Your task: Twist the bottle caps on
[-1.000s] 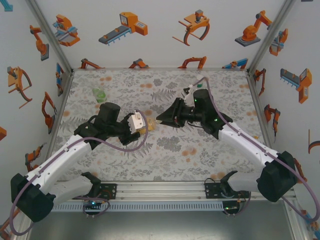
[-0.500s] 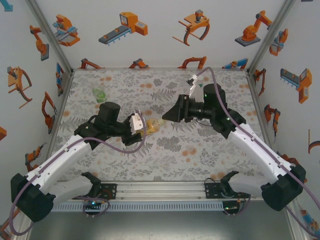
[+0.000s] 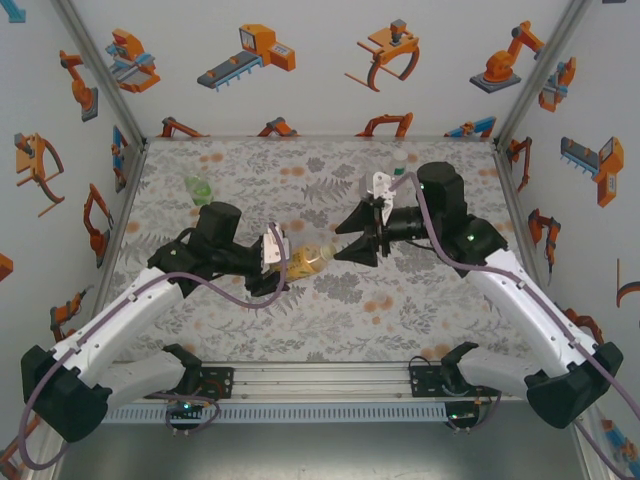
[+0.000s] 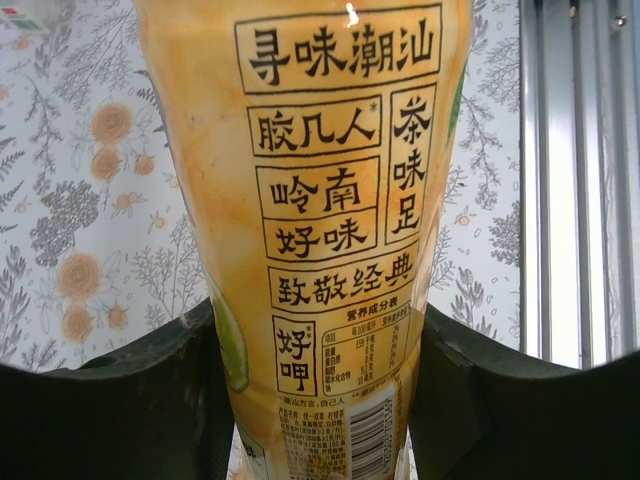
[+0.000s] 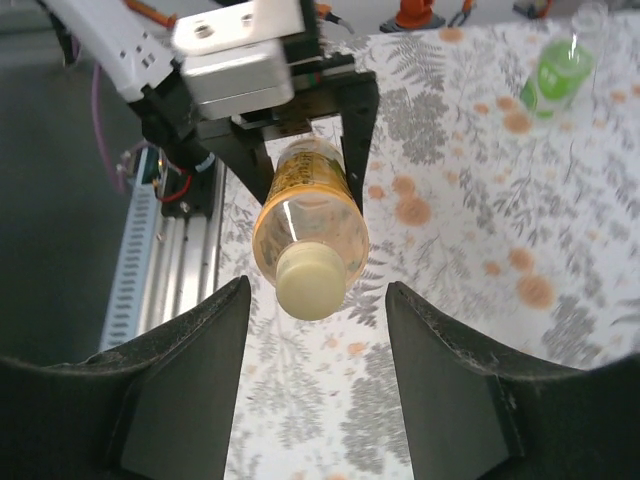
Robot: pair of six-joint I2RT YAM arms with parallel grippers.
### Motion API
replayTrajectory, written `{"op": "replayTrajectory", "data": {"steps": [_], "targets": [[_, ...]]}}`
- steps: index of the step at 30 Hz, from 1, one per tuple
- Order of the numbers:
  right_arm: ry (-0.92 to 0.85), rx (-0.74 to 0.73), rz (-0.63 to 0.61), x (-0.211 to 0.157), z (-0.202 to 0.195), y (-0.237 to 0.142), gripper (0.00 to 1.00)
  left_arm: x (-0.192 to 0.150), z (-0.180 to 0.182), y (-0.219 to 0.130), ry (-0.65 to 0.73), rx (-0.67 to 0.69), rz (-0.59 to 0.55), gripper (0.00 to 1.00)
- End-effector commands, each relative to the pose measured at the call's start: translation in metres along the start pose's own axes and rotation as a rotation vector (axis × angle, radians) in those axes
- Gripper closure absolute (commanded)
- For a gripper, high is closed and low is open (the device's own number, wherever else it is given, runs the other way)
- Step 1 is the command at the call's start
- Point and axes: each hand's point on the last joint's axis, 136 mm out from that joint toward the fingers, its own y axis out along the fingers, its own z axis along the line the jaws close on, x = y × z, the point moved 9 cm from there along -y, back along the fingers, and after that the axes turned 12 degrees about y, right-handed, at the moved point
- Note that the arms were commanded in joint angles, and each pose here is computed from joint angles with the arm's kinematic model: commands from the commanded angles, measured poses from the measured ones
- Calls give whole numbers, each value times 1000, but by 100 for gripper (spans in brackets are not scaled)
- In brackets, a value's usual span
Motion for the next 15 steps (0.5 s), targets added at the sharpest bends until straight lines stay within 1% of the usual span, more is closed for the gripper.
{"op": "replayTrajectory", "data": {"steps": [1, 5, 15], "targets": [[-206, 96, -6, 2, 8, 0, 46, 11, -2, -3, 24, -57, -56, 98], [-272, 165, -13, -4, 10, 3, 46, 11, -3, -2, 18, -71, -61, 98], [-270, 183, -12, -13, 3, 11, 49, 10, -2, 0, 12, -82, -59, 98]]}}
